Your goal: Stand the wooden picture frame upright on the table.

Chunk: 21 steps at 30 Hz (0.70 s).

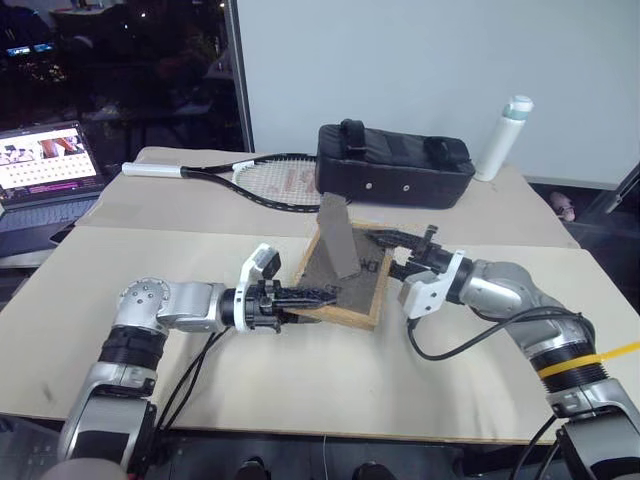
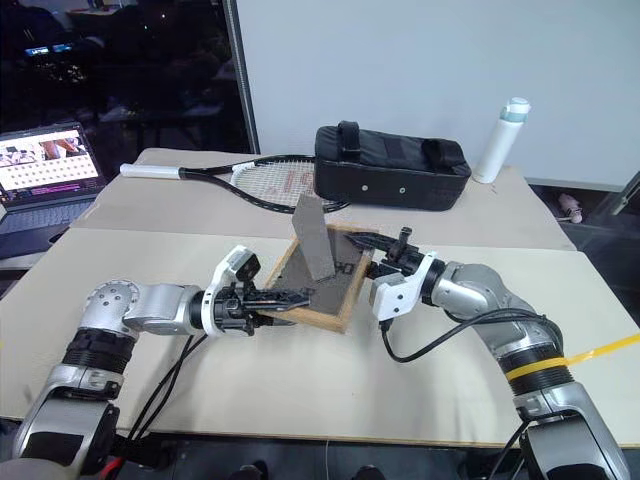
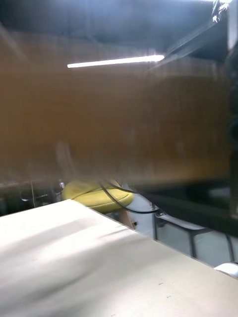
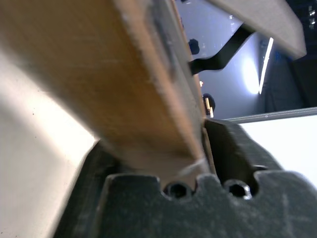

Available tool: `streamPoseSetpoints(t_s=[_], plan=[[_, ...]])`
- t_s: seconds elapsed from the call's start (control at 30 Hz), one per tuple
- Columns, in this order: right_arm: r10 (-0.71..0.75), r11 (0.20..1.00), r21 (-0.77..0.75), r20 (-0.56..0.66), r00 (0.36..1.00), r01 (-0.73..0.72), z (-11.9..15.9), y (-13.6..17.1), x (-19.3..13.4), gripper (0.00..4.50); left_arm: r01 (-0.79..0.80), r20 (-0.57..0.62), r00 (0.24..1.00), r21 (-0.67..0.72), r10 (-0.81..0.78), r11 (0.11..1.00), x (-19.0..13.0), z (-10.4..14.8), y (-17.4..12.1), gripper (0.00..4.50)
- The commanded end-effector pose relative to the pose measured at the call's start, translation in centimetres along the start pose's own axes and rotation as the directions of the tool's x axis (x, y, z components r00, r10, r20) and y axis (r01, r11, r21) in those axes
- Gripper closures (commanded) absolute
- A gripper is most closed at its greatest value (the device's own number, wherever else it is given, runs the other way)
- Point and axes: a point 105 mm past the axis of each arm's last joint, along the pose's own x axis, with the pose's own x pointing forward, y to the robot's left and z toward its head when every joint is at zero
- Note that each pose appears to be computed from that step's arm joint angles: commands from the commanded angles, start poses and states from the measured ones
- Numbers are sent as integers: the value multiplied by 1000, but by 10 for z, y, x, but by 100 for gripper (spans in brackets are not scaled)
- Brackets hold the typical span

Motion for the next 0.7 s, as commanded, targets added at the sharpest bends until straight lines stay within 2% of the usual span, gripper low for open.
streamPoseSetpoints(t_s=[0.03,0.07,0.13,0.2,0.27,0.33,0.4,0.43,0.5,0.57,0.63,0.7], plan=[[-150,988,26,49,987,149,7,-34,-4,315,-74,62,996,92,69,993,-8,7,0,102],[-158,986,54,35,987,156,4,-35,-5,318,-70,108,993,163,53,984,-13,14,-9,55],[-182,974,139,-1,983,180,-5,-37,-9,319,-135,188,979,343,72,930,-26,22,-21,0],[-202,937,281,-49,978,208,-16,-37,-11,320,-205,226,969,523,98,828,-37,23,-28,0],[-198,816,526,-135,971,239,-36,-32,-12,320,-190,208,976,626,73,756,-48,17,-37,0],[-160,715,645,-222,962,268,-56,-20,-15,321,-188,193,979,693,72,696,-54,14,-41,0],[-184,549,762,-291,939,344,-71,-12,-21,321,-205,192,977,733,91,649,-57,15,-38,0],[-188,426,820,-332,924,381,-80,-4,-24,321,-239,218,969,717,116,654,-59,20,-30,0],[-182,264,871,-377,908,414,-89,6,-27,321,-310,269,949,691,165,653,-61,30,-16,0],[-135,29,897,-433,891,440,-98,23,-28,321,-416,350,908,703,229,577,-68,41,3,0],[-65,-151,886,-451,890,438,-100,41,-27,322,-447,382,894,736,233,508,-69,44,8,0],[-5,-255,863,-453,891,437,-98,53,-25,322,-466,411,884,749,221,472,-68,47,9,0]])
